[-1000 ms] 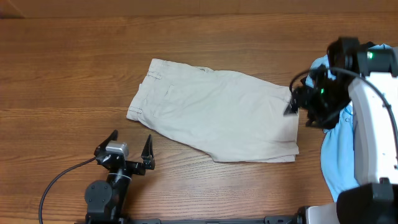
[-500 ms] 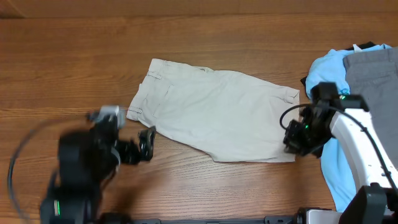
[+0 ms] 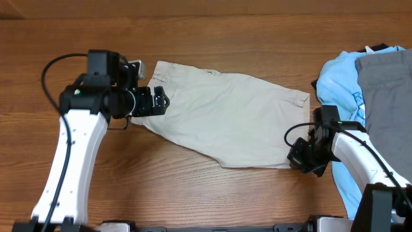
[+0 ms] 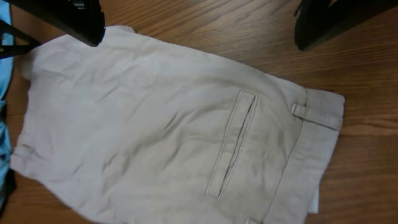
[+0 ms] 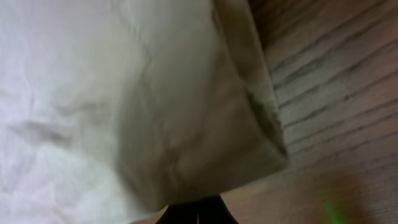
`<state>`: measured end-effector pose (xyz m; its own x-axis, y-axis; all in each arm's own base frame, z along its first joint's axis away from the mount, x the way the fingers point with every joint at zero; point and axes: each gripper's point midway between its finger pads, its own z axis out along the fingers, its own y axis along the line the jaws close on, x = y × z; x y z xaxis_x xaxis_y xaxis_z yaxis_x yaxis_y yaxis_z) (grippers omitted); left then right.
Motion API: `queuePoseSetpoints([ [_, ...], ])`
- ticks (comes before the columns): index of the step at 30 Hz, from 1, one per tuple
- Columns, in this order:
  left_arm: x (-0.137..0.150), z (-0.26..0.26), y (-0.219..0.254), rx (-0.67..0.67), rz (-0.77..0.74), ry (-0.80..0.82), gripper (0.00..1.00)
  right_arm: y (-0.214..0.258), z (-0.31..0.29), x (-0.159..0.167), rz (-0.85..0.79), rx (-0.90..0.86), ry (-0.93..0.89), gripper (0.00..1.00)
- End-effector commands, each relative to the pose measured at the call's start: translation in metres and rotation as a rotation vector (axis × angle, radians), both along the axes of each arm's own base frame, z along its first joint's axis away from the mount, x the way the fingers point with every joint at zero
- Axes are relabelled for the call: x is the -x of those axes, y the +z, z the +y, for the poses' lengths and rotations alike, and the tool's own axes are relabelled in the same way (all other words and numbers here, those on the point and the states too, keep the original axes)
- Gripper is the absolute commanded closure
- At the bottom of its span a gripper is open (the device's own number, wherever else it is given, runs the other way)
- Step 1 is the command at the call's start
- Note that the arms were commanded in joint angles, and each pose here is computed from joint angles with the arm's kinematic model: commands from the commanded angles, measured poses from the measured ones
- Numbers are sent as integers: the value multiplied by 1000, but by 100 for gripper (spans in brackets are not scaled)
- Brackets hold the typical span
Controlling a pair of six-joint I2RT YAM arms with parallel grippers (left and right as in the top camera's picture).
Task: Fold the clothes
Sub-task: 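Grasp the shorts' left waistband corner with the left gripper, right grasps right end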
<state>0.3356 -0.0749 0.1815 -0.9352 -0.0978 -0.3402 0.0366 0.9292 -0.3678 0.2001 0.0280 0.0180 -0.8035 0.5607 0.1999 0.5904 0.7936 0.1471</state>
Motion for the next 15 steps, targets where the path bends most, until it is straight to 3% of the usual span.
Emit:
queuePoseSetpoints([
  [1,-7,-4,-12,8,35,-28,0,-3,-8,-2,-4,45,-42,96],
  [15,-17,-4,-25,-1,47,-27,0,-18,-13,13,102,82,-52,96],
])
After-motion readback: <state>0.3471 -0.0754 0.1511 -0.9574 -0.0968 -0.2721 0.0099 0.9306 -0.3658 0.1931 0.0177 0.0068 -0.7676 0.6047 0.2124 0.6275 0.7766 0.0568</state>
